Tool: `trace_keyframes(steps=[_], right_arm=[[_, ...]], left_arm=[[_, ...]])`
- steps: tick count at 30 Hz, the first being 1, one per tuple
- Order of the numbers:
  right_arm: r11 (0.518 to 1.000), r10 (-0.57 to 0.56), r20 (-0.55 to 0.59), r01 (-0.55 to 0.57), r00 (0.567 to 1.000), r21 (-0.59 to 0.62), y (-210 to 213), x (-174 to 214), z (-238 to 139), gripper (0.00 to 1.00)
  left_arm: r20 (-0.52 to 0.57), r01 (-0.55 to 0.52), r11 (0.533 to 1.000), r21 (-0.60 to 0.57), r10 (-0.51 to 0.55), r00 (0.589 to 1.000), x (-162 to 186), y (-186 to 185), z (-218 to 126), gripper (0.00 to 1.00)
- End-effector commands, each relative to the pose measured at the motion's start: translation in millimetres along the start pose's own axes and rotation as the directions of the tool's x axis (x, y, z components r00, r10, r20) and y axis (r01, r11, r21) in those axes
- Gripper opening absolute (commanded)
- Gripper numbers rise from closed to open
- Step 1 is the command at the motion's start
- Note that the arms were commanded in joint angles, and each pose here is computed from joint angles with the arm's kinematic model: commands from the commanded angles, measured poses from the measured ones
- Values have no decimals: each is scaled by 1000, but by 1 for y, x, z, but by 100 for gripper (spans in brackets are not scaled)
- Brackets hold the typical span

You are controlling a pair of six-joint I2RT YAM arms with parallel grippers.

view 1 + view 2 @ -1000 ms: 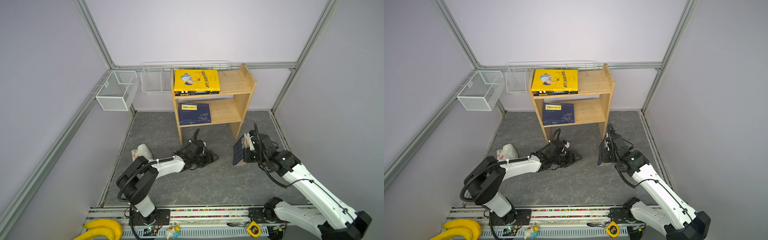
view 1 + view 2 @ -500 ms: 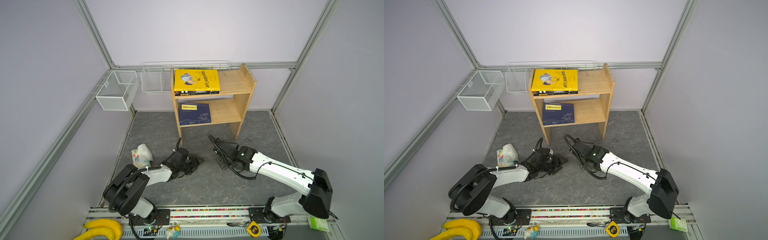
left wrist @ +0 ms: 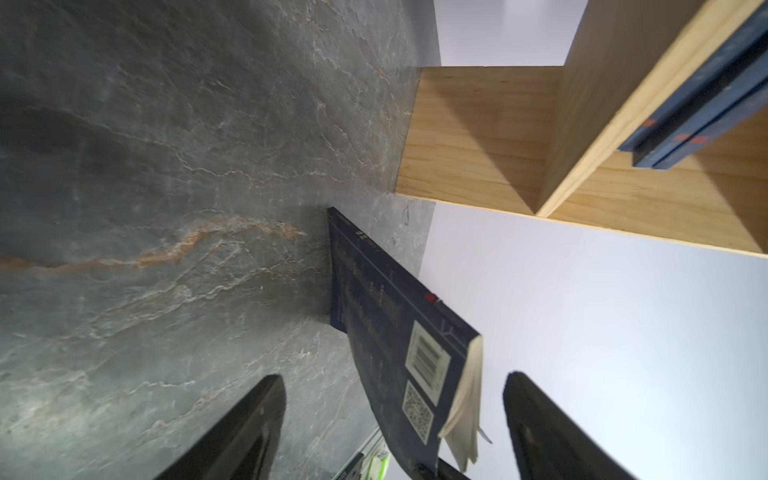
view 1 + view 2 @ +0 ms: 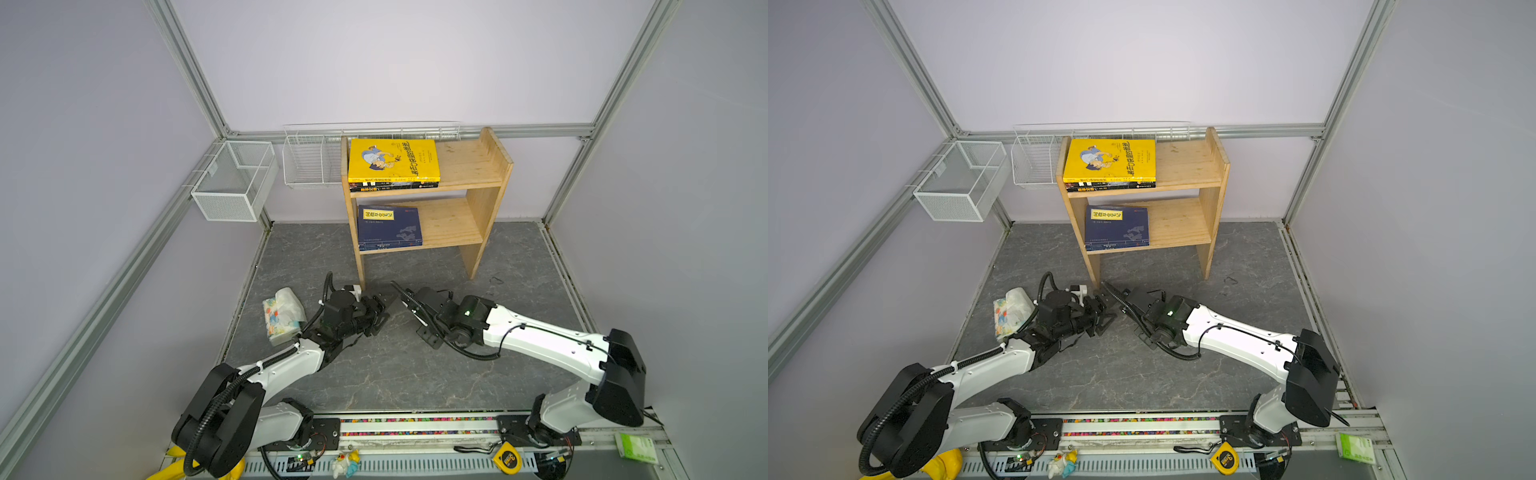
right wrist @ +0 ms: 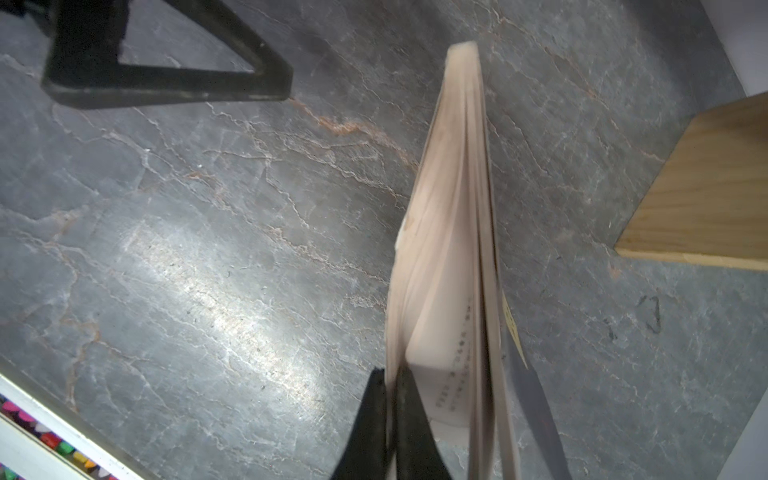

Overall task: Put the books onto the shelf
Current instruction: 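Carry the blue book toward the left gripper and grasp it with both, then raise the blue book with both grippers toward the shelf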

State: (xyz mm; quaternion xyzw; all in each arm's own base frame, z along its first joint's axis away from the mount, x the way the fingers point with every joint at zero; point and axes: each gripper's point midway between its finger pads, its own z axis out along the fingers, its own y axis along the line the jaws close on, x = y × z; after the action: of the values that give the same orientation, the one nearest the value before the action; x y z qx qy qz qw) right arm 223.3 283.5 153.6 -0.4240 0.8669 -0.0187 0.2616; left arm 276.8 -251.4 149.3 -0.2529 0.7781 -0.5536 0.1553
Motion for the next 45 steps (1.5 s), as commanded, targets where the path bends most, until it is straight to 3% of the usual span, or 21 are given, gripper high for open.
trace_keyframes(steps=[1,9,13,22,25,28,30,33,37,40,42,45], right_arm=[[994,-101,44,103,994,-35,11,-13,-6,8],[976,-200,62,205,978,-76,39,-14,-4,8],[964,-251,61,256,966,-79,52,-13,-2,8],[965,-257,87,260,962,-21,48,-14,0,10],[967,-255,85,256,963,1,45,-14,0,15],[971,-239,99,237,966,37,38,-16,-1,28],[974,-224,119,218,967,63,33,-18,-4,48],[984,-161,146,148,976,94,20,-19,-10,68],[997,10,203,-24,979,69,-2,-20,-21,79],[978,205,286,-209,936,-17,-22,-25,-40,84],[943,331,368,-313,869,-109,-35,-32,-62,90],[881,471,483,-427,738,-205,-60,-39,-94,98]], left_arm=[[-45,72,996,42,-71,996,5,-13,-5,85],[-150,166,986,10,-163,975,17,2,6,83],[-201,210,978,13,-204,958,22,9,14,77],[-224,280,959,29,-267,937,26,28,16,39],[-224,267,963,24,-255,941,26,28,17,19],[-226,243,970,10,-234,946,26,27,18,7],[-216,223,975,-6,-219,951,25,28,18,3],[-200,171,985,-14,-170,965,23,22,16,0],[-185,32,999,-31,-38,982,21,8,10,0],[-158,-143,983,-119,123,980,18,1,-8,0],[-135,-275,933,-231,249,959,12,1,-29,0],[-109,-395,888,-237,379,919,10,-20,-56,0]])
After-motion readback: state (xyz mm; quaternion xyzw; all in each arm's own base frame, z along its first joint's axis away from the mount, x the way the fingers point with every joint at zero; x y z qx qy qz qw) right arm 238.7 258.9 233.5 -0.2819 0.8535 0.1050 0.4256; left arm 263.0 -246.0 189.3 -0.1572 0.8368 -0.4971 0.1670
